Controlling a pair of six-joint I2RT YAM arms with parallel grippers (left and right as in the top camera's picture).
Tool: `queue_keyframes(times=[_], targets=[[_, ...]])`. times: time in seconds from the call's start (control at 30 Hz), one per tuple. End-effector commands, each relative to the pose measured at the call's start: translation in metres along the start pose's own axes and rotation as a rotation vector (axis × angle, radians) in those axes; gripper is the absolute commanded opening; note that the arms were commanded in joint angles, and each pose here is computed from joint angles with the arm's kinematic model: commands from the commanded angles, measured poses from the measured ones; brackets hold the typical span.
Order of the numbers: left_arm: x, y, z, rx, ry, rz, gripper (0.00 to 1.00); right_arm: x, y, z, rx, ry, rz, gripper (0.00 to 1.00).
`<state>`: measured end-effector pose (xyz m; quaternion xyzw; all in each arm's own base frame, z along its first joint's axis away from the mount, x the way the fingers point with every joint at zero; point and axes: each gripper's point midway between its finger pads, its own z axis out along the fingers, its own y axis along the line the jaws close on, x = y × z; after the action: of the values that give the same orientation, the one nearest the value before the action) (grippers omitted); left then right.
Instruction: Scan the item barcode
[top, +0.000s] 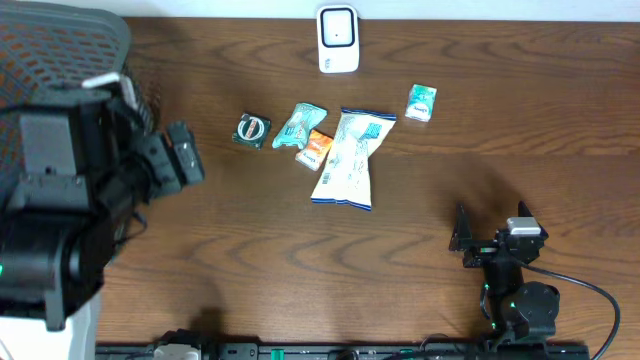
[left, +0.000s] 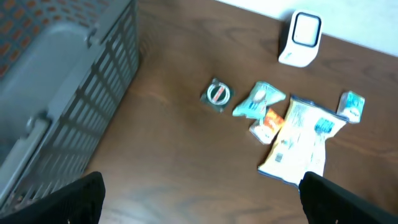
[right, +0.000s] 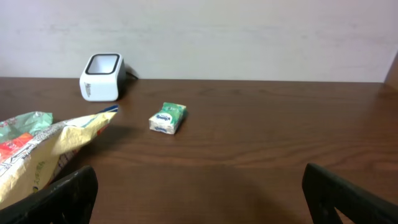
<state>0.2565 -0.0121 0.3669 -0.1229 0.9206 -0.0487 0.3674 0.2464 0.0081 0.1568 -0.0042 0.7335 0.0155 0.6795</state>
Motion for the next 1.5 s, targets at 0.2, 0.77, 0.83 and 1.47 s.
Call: queue_keyframes(times=[0.2, 0.77, 0.83, 1.47], targets=[[0.0138, 0.0077, -0.0187, -0.009, 0.004, 0.0, 0.98, 0.0015, 0.0006, 0.0, -0.002, 0.004, 0.01, 0.99], [0.0138, 0.0077, -0.0187, -0.009, 0.003, 0.0, 0.98, 0.0016, 0.0006, 0.0, -0.002, 0.005, 0.01, 0.99], [0.0138, 0.0077, -0.0187, -0.009, 0.003, 0.0, 0.98, 0.0016, 0.0006, 0.0, -0.002, 0.005, 0.01, 0.99], [0.0138, 0.0077, -0.0187, -0.009, 0.004, 0.0, 0.98, -0.0006, 0.0016, 0.0, -0.008, -0.004, 0.012, 0.99]])
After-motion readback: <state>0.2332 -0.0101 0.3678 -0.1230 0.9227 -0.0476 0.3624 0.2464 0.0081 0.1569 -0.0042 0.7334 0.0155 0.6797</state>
